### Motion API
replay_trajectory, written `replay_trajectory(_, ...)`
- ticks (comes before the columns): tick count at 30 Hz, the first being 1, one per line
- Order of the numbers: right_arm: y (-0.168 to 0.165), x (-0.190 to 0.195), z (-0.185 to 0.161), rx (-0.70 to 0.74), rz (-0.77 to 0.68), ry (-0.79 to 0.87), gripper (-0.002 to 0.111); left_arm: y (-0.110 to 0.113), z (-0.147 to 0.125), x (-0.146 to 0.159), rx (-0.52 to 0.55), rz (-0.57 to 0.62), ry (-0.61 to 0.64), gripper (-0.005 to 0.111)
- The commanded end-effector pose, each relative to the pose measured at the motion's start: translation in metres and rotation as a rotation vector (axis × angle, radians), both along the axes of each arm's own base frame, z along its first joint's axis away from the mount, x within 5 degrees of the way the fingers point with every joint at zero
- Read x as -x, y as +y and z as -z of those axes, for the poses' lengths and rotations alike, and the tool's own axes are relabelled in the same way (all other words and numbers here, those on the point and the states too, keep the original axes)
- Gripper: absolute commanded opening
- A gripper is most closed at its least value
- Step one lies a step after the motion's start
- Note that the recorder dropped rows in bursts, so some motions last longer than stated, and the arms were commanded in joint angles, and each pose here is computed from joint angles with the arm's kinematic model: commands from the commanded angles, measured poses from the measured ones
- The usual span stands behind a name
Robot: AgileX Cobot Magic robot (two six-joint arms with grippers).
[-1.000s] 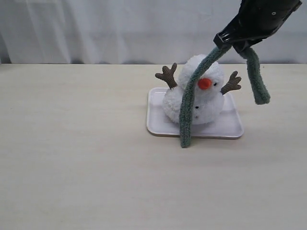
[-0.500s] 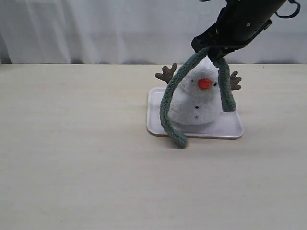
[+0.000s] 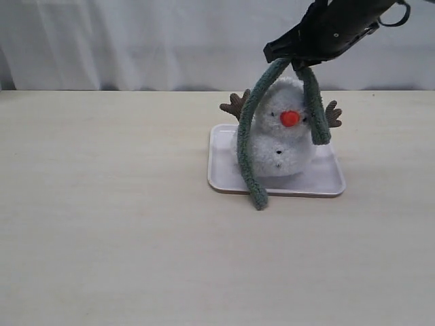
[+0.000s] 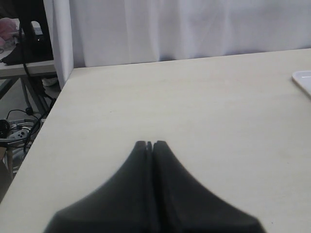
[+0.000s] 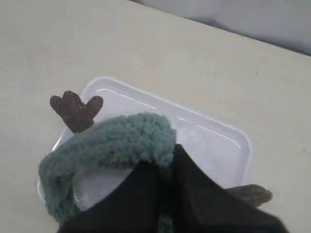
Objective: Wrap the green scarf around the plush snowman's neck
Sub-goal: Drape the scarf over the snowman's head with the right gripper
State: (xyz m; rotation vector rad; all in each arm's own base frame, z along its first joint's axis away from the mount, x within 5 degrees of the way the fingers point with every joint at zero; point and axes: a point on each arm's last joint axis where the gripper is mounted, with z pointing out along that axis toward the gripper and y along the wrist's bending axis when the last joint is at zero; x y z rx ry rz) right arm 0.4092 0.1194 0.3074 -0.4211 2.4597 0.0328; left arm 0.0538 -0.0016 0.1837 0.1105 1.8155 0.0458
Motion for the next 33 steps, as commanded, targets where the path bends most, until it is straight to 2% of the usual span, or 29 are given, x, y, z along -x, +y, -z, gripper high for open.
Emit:
replay_trajectory(1,0.006,-0.008,0.006,-0.063,0.0,-0.025,0.004,0.0,0.0,0.0,0.0,-0.001,-0.012,0.0)
replay_trajectory(5,0.006,-0.013,0.008,-0.055,0.002,-0.056,0.004,0.0,0.0,0.0,0.0,-0.001,-0.012,0.0)
replay_trajectory(12,-0.008,-0.023,0.026,0.092,0.104,-0.054,0.004,0.0,0.0,0.0,0.0,-0.001,-0.012,0.0)
replay_trajectory(18,-0.011,-0.025,0.029,0.148,0.098,-0.052,0.004,0.0,0.0,0.0,0.0,-0.001,-0.012,0.0)
replay_trajectory(22,-0.015,-0.023,0.046,0.218,0.108,0.057,0.004,0.0,0.0,0.0,0.0,-0.001,-0.012,0.0)
replay_trajectory(26,-0.013,-0.025,0.063,0.216,0.108,0.116,0.004,0.0,0.0,0.0,0.0,-0.001,-0.012,0.0)
replay_trajectory(30,-0.01,-0.022,0.065,0.211,0.063,0.152,0.004,0.0,0.0,0.0,0.0,-0.001,-0.012,0.0)
replay_trajectory(31,-0.008,-0.021,0.066,0.202,0.035,0.168,0.005,0.0,0.0,0.0,0.0,-0.001,-0.012,0.0)
replay_trajectory(33,-0.007,-0.019,0.067,0.196,0.018,0.192,0.014,0.0,0.0,0.0,0.0,-0.001,-0.012,0.0)
